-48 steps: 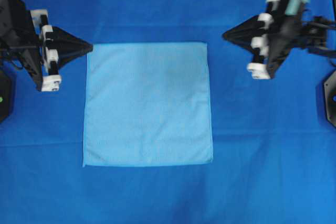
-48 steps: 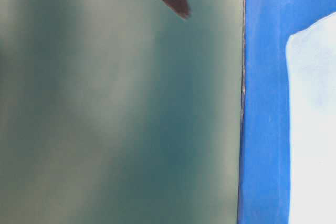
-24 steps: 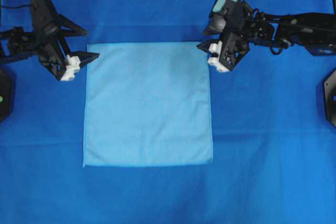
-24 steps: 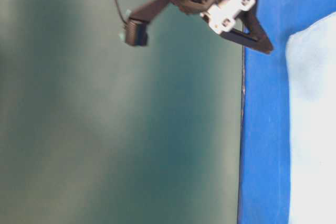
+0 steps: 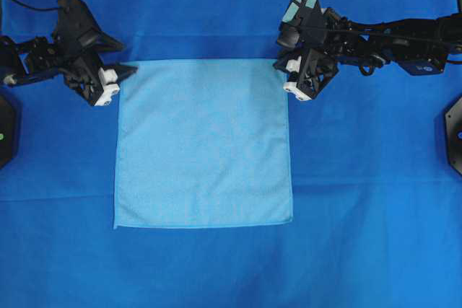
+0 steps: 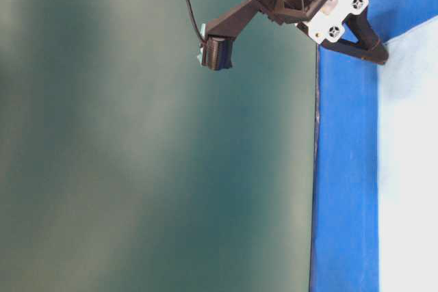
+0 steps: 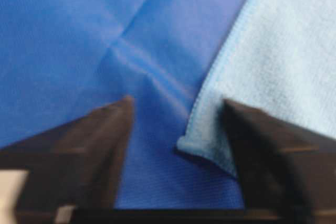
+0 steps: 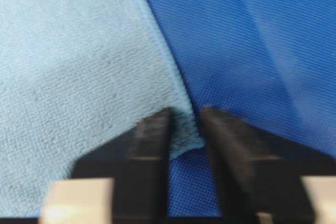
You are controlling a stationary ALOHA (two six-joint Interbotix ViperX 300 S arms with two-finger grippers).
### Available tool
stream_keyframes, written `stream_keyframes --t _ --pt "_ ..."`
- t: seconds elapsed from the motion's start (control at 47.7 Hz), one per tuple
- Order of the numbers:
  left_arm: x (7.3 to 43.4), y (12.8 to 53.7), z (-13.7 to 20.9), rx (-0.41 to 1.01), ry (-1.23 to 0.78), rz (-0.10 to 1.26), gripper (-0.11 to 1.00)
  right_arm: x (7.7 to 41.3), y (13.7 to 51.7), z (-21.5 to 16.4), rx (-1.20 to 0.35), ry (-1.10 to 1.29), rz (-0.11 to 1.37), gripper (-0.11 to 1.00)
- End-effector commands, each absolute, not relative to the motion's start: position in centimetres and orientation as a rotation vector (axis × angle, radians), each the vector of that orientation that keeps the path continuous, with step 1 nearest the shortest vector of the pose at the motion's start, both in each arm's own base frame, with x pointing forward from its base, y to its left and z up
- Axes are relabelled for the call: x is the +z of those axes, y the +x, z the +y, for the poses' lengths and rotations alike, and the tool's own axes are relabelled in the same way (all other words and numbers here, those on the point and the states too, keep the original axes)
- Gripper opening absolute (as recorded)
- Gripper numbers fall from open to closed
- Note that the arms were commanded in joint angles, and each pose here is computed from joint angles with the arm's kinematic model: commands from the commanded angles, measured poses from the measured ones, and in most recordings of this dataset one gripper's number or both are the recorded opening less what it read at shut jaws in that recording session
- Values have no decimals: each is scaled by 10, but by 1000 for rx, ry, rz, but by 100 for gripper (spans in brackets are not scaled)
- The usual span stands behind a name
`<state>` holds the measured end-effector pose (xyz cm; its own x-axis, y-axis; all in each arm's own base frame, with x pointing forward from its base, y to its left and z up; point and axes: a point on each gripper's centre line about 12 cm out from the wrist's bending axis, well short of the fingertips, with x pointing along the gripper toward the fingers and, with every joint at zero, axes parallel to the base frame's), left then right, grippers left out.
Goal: Fold the light blue towel.
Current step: 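Grasp the far left and far right towel corners with both grippers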
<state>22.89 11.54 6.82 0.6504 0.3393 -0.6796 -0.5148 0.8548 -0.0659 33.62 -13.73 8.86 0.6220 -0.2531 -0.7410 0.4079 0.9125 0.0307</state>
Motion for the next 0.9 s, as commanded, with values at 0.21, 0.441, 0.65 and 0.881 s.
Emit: stream_keyframes --t 0.21,0.441,0.65,0.881 --pt "66 228 111 469 -250 744 1 94 338 -139 -377 186 804 1" --pt "75 232 111 462 -241 732 1 104 337 -138 -377 182 787 1" --pt "111 247 104 403 -182 672 1 132 328 -134 -379 176 752 1" --pt "124 243 99 384 -149 663 1 138 325 -128 -369 172 736 1"
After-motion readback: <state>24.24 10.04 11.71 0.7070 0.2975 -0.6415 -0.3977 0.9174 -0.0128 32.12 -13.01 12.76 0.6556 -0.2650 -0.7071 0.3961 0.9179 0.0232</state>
